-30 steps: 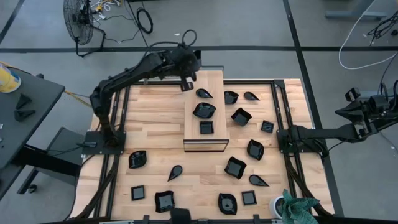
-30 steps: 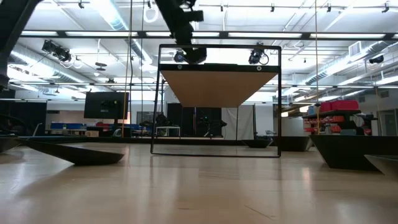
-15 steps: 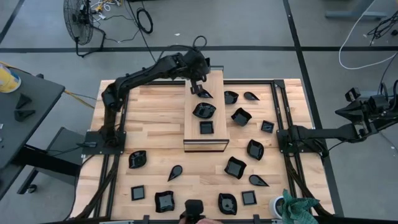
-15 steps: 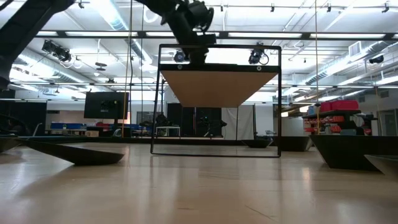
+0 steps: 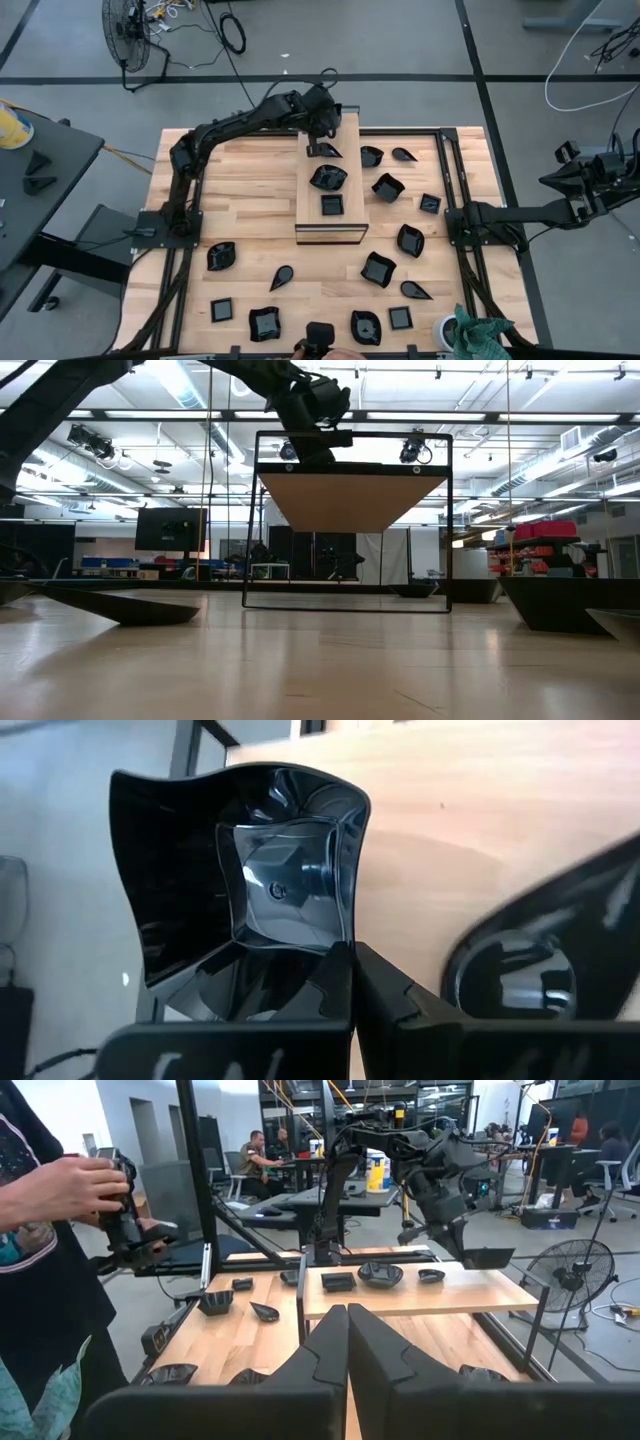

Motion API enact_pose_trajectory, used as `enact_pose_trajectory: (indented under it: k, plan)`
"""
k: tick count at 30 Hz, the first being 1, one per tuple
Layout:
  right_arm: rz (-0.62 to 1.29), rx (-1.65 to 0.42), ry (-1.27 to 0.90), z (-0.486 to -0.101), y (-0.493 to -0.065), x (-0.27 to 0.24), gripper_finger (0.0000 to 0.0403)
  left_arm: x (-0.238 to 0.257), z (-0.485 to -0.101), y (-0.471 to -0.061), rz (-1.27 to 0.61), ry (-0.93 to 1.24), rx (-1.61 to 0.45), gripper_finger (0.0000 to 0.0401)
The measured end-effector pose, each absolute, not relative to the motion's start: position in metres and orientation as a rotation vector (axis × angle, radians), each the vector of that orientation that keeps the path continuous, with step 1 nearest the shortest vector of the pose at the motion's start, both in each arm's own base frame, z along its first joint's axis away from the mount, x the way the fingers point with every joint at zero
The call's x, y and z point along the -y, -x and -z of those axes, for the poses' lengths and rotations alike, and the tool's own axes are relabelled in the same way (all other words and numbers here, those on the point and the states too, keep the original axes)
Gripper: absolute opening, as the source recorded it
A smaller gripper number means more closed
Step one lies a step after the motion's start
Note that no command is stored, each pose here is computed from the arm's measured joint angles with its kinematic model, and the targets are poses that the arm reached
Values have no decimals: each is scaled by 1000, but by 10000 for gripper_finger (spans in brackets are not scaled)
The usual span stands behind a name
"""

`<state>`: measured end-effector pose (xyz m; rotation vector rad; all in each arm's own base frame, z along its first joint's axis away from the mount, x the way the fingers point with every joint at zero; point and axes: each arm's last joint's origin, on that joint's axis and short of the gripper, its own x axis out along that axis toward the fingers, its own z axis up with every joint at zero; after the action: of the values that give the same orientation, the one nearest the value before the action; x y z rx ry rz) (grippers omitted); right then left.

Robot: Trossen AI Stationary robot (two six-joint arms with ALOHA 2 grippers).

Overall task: Pick & Place Mini shaped plates
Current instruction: Put the distorted square plate on the shelf

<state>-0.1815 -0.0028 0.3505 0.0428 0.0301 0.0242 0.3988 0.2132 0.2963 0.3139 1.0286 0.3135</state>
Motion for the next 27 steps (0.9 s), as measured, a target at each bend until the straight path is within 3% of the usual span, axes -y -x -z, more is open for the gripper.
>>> enact_pose_trajectory:
  k: [27]
  plan:
    - [-24, -30, -43, -350, 181, 3, 10, -210, -289, -399, -322, -322, -1099, 2]
